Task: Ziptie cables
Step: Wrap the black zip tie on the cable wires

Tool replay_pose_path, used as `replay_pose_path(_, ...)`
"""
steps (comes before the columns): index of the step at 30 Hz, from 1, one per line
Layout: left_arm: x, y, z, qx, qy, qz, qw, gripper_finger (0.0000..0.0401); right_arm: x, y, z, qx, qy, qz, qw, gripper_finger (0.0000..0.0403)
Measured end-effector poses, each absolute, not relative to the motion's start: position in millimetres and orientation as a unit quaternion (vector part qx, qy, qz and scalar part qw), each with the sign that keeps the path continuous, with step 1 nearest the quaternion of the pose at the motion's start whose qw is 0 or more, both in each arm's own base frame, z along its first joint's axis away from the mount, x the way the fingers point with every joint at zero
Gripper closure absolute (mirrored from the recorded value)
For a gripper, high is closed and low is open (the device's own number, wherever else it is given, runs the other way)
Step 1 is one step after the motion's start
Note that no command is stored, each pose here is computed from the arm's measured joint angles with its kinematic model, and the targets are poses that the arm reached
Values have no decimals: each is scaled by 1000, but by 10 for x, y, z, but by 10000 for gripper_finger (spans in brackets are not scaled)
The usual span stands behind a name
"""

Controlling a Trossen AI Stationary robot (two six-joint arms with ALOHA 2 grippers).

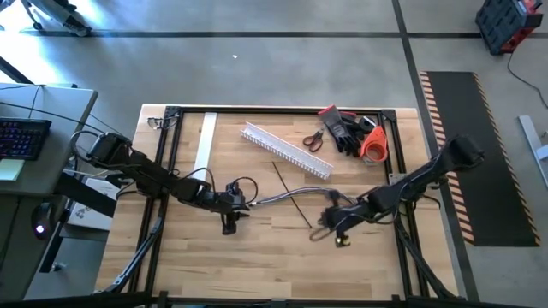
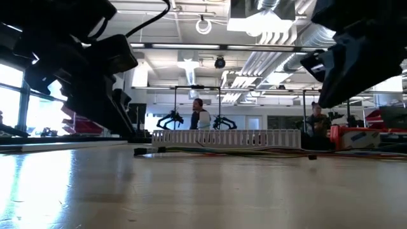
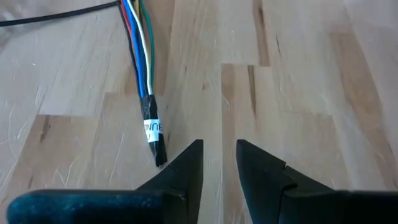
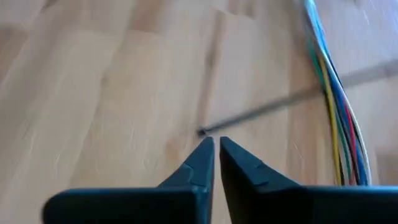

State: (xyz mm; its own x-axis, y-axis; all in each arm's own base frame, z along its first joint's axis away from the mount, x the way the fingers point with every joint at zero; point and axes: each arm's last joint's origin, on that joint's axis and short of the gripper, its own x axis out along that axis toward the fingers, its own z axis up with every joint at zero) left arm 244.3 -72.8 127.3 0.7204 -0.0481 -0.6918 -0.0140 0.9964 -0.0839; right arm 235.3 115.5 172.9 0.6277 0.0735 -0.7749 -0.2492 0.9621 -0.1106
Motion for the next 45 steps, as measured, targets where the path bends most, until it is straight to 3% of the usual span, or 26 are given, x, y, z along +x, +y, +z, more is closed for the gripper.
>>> replay_pose_path(8,2446,-723,1276,-30,370,-4,928,323,2457,1228,1382,-380,419,171,807,272)
replay_pose_path(12,2447,-723,1276,-30,370,-4,928,323,2551,1247,1191,-467,408,182,764,249)
replay_pose_path(20,2457,-722,1286,-32,363,-3,931,323,2738,1243,993,-502,372,173,762,269)
replay_pose_path(35,2498,-735,1334,-33,333,-10,942,323,2911,1072,1022,-440,332,199,810,368)
replay_pose_path(40,2499,-735,1335,-33,332,-11,943,323,2948,1088,1060,-441,302,212,818,360)
replay_pose_path(45,2499,-736,1336,-33,331,-11,943,323,2938,1096,1053,-486,291,236,790,306)
